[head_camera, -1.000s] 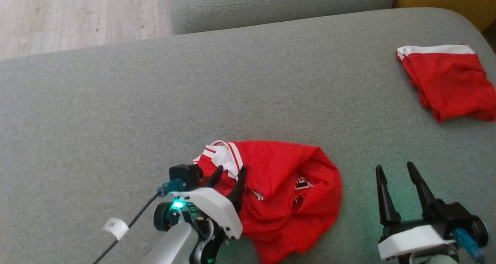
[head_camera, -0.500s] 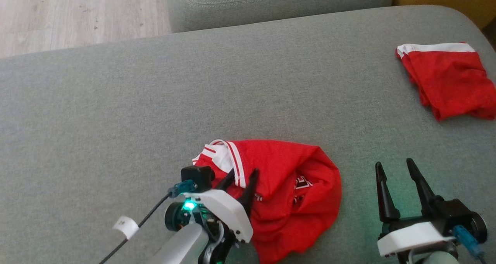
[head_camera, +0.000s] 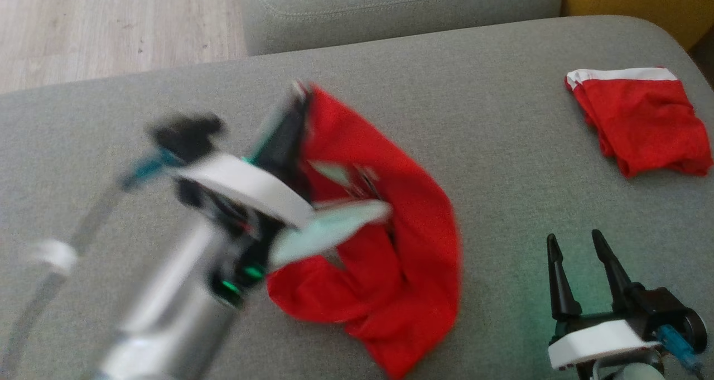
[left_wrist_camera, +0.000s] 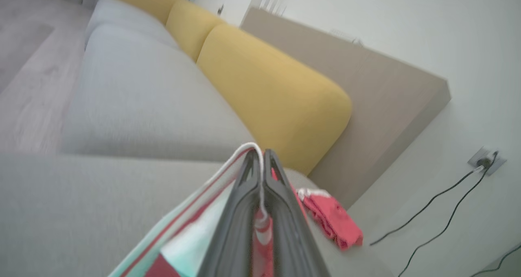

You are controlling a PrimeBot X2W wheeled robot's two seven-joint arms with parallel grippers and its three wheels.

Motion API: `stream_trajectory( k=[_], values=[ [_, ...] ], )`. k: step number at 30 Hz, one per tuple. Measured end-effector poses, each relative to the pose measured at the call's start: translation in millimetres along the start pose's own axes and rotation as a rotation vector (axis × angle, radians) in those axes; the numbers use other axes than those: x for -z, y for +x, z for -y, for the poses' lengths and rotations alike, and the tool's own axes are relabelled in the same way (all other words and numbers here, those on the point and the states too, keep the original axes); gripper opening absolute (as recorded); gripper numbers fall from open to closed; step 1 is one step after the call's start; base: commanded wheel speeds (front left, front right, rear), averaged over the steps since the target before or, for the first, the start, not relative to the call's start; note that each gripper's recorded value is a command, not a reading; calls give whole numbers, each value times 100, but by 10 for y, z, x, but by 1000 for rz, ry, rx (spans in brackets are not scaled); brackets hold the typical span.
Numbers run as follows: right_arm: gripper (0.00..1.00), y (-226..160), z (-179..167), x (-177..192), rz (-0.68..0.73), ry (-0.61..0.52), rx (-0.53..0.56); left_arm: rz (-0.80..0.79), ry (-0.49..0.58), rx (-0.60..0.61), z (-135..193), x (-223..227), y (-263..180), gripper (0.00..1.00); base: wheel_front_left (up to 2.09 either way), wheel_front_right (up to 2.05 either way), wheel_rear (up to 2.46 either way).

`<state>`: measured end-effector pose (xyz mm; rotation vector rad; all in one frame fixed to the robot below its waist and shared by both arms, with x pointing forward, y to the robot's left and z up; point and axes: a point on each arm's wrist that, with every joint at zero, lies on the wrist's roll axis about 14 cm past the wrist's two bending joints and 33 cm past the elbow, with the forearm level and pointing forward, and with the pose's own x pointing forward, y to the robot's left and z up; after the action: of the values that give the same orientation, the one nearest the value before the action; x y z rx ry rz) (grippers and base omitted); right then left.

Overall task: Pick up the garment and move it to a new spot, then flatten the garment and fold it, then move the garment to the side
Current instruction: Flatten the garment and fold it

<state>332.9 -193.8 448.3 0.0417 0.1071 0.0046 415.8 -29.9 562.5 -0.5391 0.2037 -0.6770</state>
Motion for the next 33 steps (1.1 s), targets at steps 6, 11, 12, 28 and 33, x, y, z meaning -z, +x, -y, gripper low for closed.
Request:
stream_trajectory(
  k=[6,11,12,28,33],
  values=[
    [100,-31,11,-40,16,23,8,144,99,76,231,-1191,-236,0,0,0,0],
    [100,-54,25,-46,20,34,15,181,199,51,234,-1606,-336,0,0,0,0],
    [100,-59,25,-46,20,34,15,191,223,57,271,-1683,-349,0,0,0,0],
    [100,-107,58,-96,39,35,26,299,275,51,419,-2416,-612,0,0,0,0],
    [100,-88,29,-94,38,32,15,314,234,69,498,-2342,-634,0,0,0,0]
  ],
)
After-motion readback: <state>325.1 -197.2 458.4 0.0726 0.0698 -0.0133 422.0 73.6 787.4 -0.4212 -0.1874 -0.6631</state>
